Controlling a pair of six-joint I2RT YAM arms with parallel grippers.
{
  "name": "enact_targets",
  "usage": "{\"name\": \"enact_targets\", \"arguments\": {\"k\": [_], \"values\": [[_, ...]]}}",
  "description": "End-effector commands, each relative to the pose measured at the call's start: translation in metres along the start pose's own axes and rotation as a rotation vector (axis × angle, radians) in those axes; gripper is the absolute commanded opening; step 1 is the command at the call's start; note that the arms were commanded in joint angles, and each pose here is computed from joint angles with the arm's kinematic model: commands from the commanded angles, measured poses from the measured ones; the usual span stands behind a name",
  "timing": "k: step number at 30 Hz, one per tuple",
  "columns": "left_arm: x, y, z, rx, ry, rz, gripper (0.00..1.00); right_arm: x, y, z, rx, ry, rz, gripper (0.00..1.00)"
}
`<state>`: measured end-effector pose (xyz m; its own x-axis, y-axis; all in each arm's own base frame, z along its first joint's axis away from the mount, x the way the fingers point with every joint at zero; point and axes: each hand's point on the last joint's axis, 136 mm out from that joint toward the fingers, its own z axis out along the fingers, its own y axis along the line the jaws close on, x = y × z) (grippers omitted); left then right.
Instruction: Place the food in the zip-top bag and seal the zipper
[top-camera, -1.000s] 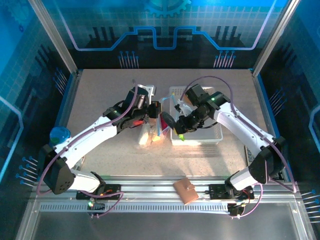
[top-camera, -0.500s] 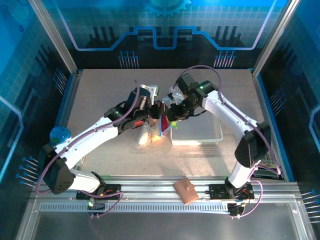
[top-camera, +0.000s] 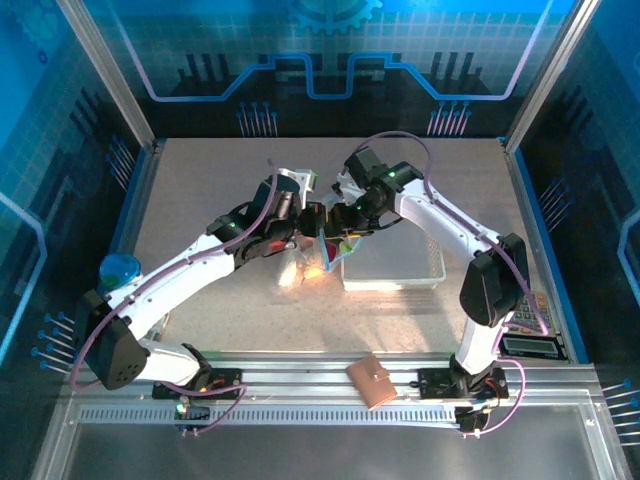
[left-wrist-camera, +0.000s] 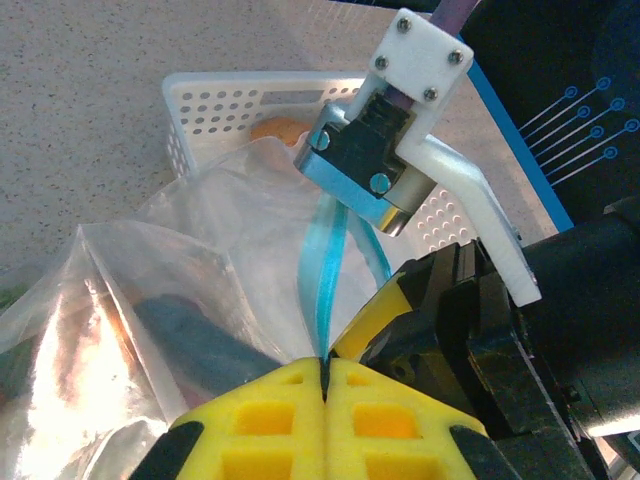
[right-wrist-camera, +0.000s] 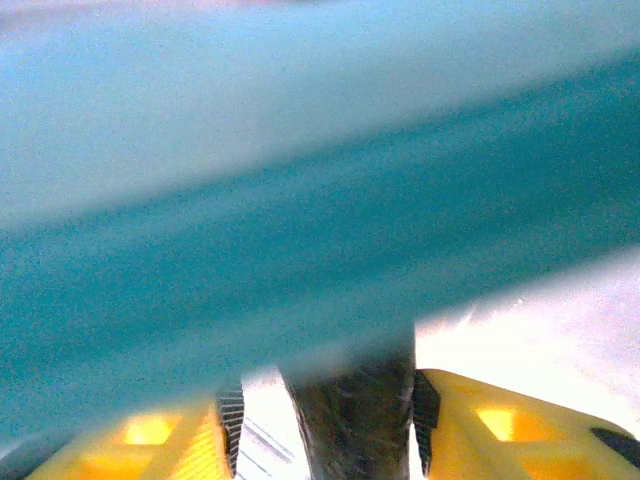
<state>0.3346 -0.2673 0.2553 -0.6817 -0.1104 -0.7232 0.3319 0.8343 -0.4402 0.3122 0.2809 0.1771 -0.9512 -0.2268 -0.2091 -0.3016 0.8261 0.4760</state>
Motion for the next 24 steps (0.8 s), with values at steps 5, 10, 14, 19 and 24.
{"name": "enact_targets", "arguments": {"k": [5,10,14,19,24], "values": [[-0.015,-0.014,-0.014,0.038,-0.04,0.022,0.02,-0.001,0.016,-0.023,-0.034,-0.059,-0.066,0.55],[-0.018,-0.011,-0.023,0.028,-0.052,0.023,0.02,-0.009,-0.002,-0.071,0.053,-0.213,-0.087,0.56],[-0.021,-0.004,-0.033,0.012,-0.064,0.019,0.04,-0.019,-0.03,-0.104,0.099,-0.348,-0.049,0.6],[-0.022,0.004,-0.04,-0.005,-0.066,0.012,0.06,-0.034,-0.069,-0.117,0.252,-0.438,-0.065,0.67],[-0.019,0.009,-0.041,-0.007,-0.06,-0.008,0.07,-0.057,-0.118,-0.101,0.473,-0.443,-0.086,0.77]]}}
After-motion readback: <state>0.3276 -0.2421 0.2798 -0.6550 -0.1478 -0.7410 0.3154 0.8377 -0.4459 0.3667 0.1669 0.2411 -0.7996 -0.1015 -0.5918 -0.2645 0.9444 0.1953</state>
